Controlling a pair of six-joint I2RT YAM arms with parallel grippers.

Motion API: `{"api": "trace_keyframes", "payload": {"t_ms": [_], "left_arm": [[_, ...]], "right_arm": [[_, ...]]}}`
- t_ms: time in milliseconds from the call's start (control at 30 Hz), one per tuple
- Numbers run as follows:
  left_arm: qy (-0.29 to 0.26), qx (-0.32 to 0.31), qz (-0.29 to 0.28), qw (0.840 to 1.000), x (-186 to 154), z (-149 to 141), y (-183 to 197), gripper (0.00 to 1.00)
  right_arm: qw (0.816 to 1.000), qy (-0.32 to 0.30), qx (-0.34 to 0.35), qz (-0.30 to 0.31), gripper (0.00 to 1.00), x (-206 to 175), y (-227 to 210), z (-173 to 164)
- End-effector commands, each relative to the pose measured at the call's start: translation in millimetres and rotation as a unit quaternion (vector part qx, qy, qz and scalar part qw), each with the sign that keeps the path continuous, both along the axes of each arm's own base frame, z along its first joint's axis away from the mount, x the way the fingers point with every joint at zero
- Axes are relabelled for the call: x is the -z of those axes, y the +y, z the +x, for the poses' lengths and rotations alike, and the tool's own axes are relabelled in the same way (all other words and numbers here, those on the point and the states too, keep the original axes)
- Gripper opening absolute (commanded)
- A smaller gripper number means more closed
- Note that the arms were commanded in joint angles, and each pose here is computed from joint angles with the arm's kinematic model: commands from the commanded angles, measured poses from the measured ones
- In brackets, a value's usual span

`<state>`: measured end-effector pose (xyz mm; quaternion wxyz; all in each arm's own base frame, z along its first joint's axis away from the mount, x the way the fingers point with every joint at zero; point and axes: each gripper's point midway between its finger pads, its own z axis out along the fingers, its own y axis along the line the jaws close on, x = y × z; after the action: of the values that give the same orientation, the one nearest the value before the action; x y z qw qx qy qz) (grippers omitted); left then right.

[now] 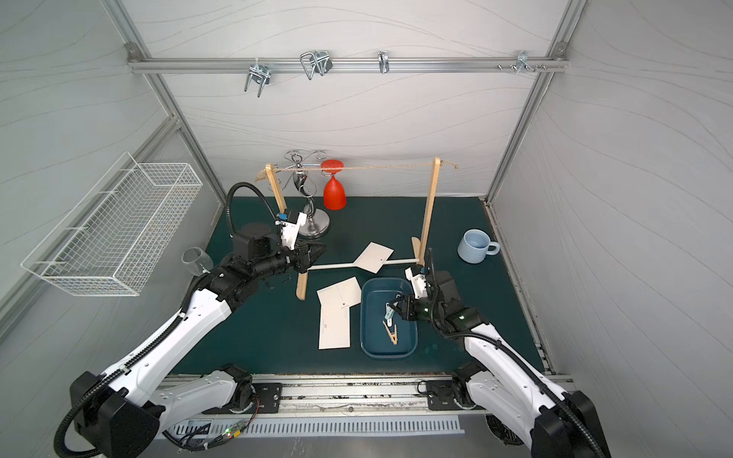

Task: Remove the postcards from the strings
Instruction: Place the clamp in the storage box, then reset both arms

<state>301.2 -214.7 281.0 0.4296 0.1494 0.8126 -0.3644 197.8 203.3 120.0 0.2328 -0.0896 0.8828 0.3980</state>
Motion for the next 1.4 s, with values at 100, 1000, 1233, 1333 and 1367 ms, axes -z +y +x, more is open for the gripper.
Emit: {"api": "trace_keyframes", "payload": {"t_ms": [100,1000,1233,1333,1367], "left_arm": [[-0.001,-0.023,-0.009,1.000,2.0,0.2,5.7,0.19],[0.003,-0.141,0.047,0.989,22.5,-3.0,53.5,0.53],[0.002,-0.276,0.107,0.955,31.5,14.7,114.2,0.66],[0.026,-0.342,0.103,0.934,41.1,27.6,145.0,0.66],[0.032,-0.365,0.102,0.925,45.7,31.1,155.2,0.66]], "right_arm": [[1.000,0.022,-0.005,-0.009,0.06,13.8,8.1,0.1],[0.991,-0.101,0.066,-0.052,0.96,-67.4,-35.9,38.9],[0.957,-0.159,0.211,-0.123,0.97,-95.9,-96.1,87.2],[0.937,-0.174,0.255,-0.165,0.98,-97.6,-114.2,107.8],[0.932,-0.185,0.258,-0.177,0.98,-96.4,-116.6,114.5]]}}
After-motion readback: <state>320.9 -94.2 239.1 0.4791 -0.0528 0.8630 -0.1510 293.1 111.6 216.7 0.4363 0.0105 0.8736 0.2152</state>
